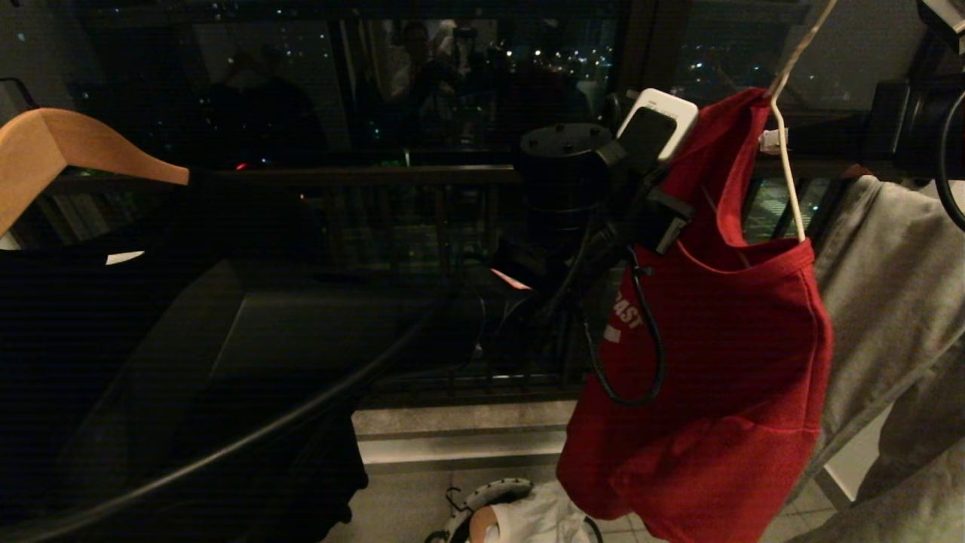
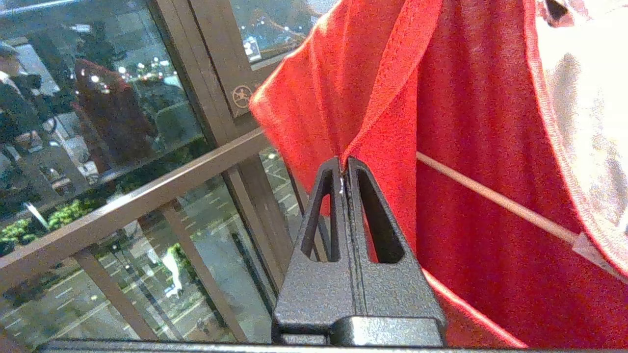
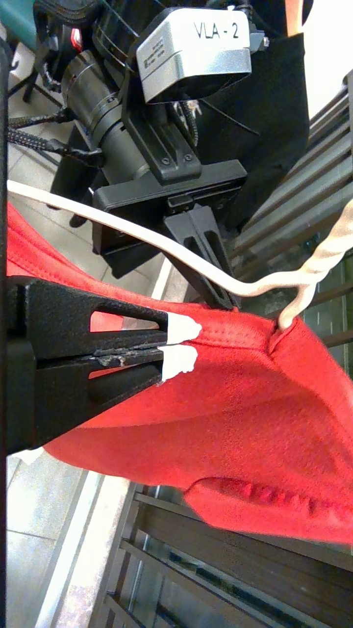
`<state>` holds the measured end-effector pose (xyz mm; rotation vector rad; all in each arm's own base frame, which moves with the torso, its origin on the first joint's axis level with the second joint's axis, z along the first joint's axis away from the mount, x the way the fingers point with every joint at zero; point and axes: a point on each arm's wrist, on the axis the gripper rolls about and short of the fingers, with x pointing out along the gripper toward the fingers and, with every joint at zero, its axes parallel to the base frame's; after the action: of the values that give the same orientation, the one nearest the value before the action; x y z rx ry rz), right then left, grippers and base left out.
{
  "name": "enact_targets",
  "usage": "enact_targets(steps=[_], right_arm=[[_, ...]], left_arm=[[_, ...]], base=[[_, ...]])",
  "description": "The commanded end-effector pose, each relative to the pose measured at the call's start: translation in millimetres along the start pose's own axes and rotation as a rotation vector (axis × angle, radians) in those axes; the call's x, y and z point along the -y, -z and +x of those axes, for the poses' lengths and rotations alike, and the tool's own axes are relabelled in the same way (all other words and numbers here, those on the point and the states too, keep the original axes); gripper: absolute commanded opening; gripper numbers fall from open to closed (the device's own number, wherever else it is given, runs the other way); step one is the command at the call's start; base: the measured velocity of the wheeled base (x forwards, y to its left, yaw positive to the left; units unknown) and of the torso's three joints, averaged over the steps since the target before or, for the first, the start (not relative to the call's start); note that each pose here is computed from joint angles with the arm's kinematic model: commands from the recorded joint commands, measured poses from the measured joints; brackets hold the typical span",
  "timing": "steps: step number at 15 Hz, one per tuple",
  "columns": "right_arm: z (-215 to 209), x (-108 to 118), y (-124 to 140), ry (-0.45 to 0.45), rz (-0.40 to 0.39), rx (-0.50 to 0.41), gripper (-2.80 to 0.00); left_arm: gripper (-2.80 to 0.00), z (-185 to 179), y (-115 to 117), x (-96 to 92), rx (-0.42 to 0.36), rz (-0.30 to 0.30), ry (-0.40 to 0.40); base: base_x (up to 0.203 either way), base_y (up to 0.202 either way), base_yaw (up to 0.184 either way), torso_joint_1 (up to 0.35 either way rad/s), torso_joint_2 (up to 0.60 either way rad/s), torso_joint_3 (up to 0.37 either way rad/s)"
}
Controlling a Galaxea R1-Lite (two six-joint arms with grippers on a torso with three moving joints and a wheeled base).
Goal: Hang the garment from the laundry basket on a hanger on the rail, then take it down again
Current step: Take the clothes off the clothes rack
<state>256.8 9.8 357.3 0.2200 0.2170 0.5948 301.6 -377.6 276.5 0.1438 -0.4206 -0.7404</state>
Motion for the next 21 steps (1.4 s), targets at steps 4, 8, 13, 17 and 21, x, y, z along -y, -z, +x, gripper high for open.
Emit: enact_targets(steps=[4,8,13,17,21], right_arm=[[-3.4,-2.9,-3.4,-0.005,-0.012,0.016,-2.8],[-7.5,-3.7,-4.1,0.002,-0.012,0.024,-2.8],[-13.0,-0.7,-6.2,0.026,-0.015,0.038,-2.8],[-15.3,-1.8,-6.2,0.028,-0.014,0.039,-2.8],[-15.2,-1.5,-5.7,0.03,-0.011,0.037,-2.8]], left_arm=[[-2.8,-6.5,-23.6,-8.2,0.004,0.0,0.002],[-2.8,-7.0,-25.0,-13.8,0.01,0.002,0.001],[-2.8,-11.1,-30.8,-13.6,-0.07,0.003,-0.083],[-2.8,-9.5,-24.2,-11.2,-0.098,0.01,-0.141],[0.0,-10.7,-29.3,-9.8,-0.077,0.001,-0.137]], base=[[0.0,0.0,0.0,0.0,0.0,0.0],[0.0,0.0,0.0,0.0,0.0,0.0],[0.0,0.0,0.0,0.0,0.0,0.0],[0.0,0.0,0.0,0.0,0.0,0.0],[0.0,0.0,0.0,0.0,0.0,0.0]])
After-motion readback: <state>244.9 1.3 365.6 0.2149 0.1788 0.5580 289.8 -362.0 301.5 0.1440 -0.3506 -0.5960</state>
